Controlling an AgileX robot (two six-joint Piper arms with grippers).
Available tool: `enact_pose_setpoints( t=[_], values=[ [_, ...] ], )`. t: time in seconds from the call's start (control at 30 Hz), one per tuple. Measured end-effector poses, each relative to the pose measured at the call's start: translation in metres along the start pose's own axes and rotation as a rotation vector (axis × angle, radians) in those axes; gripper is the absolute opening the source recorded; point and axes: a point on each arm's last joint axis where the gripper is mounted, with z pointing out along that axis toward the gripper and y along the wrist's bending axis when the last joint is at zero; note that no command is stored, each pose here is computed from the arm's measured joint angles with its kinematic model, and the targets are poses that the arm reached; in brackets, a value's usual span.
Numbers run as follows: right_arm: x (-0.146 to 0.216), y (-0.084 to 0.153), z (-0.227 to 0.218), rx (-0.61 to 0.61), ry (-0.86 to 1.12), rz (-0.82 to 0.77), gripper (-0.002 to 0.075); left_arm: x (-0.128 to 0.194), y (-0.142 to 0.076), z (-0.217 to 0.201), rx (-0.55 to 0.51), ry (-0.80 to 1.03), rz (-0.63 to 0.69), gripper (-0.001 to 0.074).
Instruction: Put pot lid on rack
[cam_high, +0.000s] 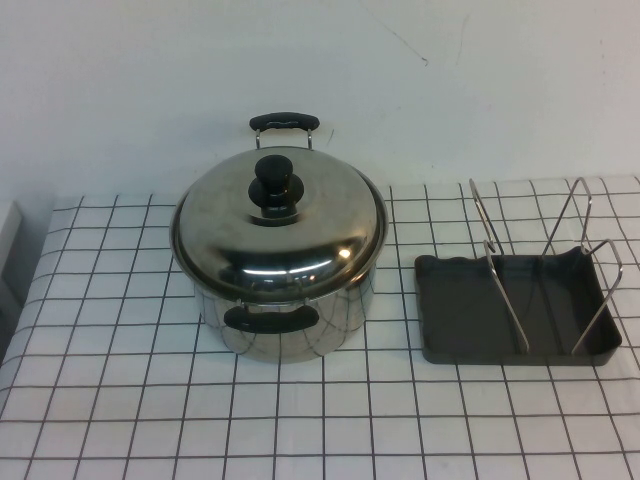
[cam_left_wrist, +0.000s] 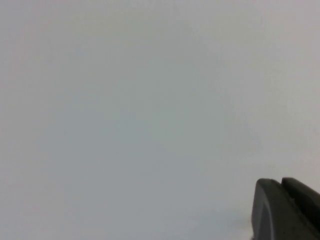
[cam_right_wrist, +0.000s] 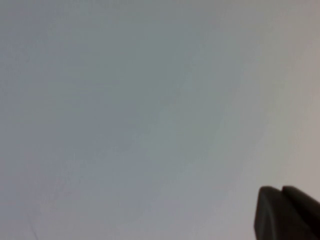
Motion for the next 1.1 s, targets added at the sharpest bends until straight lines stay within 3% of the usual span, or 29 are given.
enact_pose_setpoints(
  t=[0.47,0.63,0.77,0.93,1.1],
  values=[
    [-0.006,-0.003,0.0,0.03,-0.066,0.04,-0.0002,-0.004,0.001,0.0,-0.006,-0.04,0.008,-0.0003],
    [-0.004,-0.006,0.0,0.062,-0.047,0.054,-0.0002,-0.008,0.002,0.0,-0.024,-0.084,-0.043,-0.0003],
    [-0.01,-0.014,0.007,0.083,0.078,0.074,-0.0002,-0.011,0.002,0.0,-0.026,-0.082,-0.029,-0.0003],
    [-0.039,-0.029,0.021,0.072,0.302,0.059,-0.0002,-0.052,-0.003,0.004,-0.002,-0.071,0.013,-0.0003],
    [-0.044,-0.036,0.043,0.035,0.508,0.068,-0.0003,-0.079,-0.01,0.015,0.038,0.166,0.014,-0.0003]
  ],
)
